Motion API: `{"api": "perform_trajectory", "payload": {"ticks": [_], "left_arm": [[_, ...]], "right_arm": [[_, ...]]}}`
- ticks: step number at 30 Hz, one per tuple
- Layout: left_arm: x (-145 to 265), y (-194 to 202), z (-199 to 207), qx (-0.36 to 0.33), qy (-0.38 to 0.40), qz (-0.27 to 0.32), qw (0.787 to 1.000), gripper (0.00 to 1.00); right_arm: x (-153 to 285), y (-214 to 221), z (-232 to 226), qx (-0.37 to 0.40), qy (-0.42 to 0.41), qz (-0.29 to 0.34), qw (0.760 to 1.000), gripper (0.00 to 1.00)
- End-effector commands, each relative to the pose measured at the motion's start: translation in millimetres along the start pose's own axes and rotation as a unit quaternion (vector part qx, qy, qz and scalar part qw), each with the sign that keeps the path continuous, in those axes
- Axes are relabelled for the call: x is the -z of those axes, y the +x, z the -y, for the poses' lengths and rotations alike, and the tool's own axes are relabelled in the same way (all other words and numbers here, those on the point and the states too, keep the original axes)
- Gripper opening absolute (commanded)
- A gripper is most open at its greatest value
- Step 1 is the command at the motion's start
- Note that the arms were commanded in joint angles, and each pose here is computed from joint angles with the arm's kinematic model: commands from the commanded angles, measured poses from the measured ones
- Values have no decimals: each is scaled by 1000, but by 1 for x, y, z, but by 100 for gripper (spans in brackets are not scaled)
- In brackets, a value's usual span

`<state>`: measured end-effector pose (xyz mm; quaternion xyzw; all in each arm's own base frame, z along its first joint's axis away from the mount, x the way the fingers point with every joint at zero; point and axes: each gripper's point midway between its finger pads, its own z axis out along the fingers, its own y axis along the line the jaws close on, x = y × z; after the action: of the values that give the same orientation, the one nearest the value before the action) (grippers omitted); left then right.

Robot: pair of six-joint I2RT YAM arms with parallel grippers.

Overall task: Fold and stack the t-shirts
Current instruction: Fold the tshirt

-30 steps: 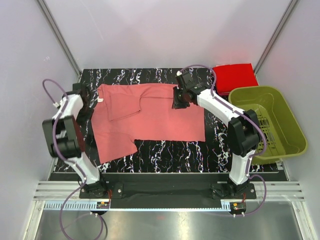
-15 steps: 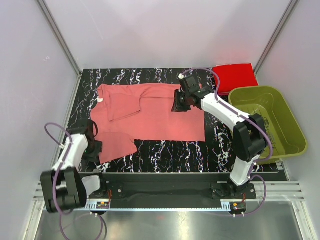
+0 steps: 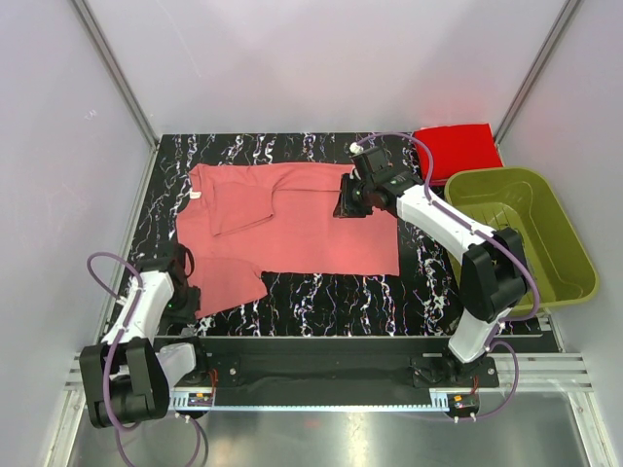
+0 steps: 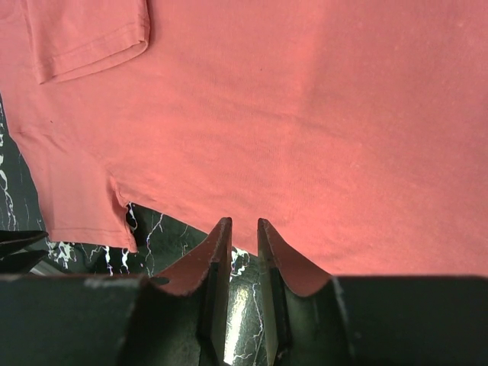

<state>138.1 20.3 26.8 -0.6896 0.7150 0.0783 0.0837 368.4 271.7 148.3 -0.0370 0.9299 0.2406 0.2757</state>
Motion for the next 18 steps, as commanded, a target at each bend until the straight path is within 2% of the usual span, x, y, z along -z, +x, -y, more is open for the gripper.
{"api": "perform_trajectory", "payload": {"ticks": [1,6,10,13,16,18], "left_arm": [[5,-10,0,10,-10,26,1000,45],[-14,8,1,14,7,-9,1000,46],[-23,6,8,7,17,0,1000,47],[-23,4,5,4,7,7,1000,40],[-22,1,3,15,7,15,1000,13],[-14,-3,9,18,24,20,999,0]], "right_arm": [[15,-16,-13,1,-26,30,999,27],[14,-15,-12,1,-26,29,999,27],[15,-15,-11,2,-22,31,999,27],[16,-15,-11,2,-21,31,999,27],[17,-15,-7,4,-11,32,999,27],[18,-11,-2,0,1,27,1000,27]]}}
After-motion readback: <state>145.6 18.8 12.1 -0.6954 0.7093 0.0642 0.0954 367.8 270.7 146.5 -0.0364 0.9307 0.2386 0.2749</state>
